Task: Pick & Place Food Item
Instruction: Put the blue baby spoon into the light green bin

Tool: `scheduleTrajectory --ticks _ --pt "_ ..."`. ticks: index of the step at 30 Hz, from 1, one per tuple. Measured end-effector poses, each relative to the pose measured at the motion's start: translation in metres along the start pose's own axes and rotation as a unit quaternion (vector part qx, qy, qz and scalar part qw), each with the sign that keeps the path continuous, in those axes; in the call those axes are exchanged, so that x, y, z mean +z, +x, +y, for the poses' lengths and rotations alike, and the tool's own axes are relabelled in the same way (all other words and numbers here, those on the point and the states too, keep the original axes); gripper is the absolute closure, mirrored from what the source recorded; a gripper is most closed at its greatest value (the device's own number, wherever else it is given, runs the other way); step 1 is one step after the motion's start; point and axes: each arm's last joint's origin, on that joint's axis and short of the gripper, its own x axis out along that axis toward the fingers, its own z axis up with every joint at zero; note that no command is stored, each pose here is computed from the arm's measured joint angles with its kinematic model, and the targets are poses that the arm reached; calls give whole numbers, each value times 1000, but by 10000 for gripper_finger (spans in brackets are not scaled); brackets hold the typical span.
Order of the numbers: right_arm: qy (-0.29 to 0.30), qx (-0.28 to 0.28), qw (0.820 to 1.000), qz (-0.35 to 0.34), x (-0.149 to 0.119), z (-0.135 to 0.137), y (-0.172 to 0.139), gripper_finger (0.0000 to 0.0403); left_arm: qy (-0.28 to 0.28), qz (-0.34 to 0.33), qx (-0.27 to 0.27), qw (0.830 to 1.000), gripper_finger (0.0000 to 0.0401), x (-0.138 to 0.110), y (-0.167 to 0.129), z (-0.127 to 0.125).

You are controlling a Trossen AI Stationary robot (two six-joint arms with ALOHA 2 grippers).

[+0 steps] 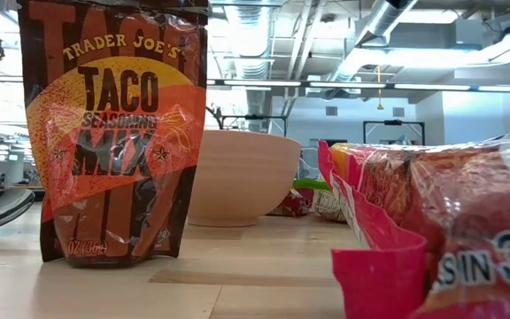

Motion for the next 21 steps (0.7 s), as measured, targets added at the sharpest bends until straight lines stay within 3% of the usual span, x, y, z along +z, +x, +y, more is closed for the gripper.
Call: scheduleTrajectory --ticks 12,21 --pt "-1 0 1000 0 0 0 0 401 -39 -127 -30 991 378 13 -60 4" --pt "0 0 1000 0 0 0 0 401 -69 -231 9 970 374 14 -106 19"
